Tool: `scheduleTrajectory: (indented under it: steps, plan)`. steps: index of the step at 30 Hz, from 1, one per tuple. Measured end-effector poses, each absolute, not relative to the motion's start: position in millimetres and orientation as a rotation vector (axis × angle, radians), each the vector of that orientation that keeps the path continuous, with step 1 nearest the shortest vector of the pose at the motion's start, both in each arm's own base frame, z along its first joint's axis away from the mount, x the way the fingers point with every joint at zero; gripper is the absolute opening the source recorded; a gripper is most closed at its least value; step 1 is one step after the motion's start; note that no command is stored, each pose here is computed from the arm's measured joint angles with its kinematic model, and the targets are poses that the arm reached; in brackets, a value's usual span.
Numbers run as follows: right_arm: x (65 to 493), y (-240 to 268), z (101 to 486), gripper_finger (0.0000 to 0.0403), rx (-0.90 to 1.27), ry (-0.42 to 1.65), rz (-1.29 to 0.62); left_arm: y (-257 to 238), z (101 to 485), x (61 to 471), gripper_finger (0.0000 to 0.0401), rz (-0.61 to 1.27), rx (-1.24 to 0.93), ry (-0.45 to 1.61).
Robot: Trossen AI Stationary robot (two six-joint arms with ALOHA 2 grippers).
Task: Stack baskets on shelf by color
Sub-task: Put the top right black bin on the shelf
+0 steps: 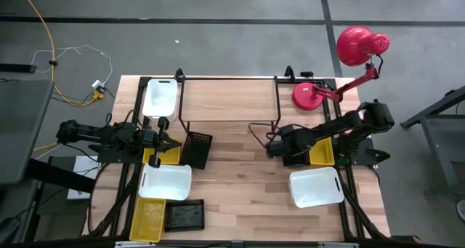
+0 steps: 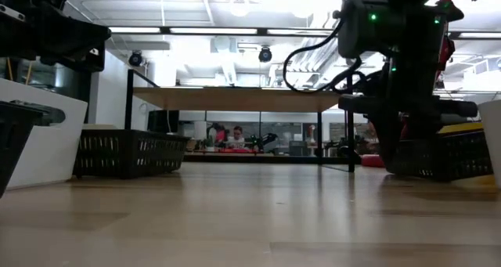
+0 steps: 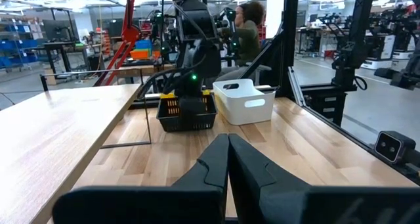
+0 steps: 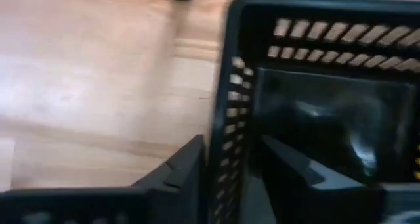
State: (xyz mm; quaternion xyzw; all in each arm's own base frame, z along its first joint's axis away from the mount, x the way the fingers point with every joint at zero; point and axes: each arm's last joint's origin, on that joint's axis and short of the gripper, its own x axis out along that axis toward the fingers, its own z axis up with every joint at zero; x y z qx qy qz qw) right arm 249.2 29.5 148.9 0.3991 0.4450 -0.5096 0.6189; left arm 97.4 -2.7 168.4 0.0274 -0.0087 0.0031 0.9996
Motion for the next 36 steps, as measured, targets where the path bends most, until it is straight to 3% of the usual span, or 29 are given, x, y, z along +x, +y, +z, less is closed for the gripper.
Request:
scheduleTrajectory:
  steps: [5,11,17,22,25,29,36]
  plan:
    - [249,31,156,0.0012,0.843,1.071,-1.063,-3,168,97,0.0000,0.006,0.055,-0.018]
    - [253,34,207,0.0003,0.808,1.037,-0.796,-3,168,97,0.0000,0.006,0.055,-0.017]
    - [247,39,278,0.0001,0.713,1.029,-0.237,-3,168,97,0.0000,0.006,0.055,-0.017]
    - [250,38,342,0.0000,0.611,0.779,0.073,-3,168,97,0.0000,0.006,0.055,-0.017]
    - [260,25,379,0.0000,0.567,0.579,0.037,-3,168,97,0.0000,0.006,0.055,-0.017]
    - [276,-1,415,0.0000,0.526,0.425,-0.173,-3,168,97,0.0000,0.006,0.055,-0.017]
    - [310,-42,423,0.0000,0.589,0.448,-0.614,-3,168,97,0.0000,0.006,0.055,-0.017]
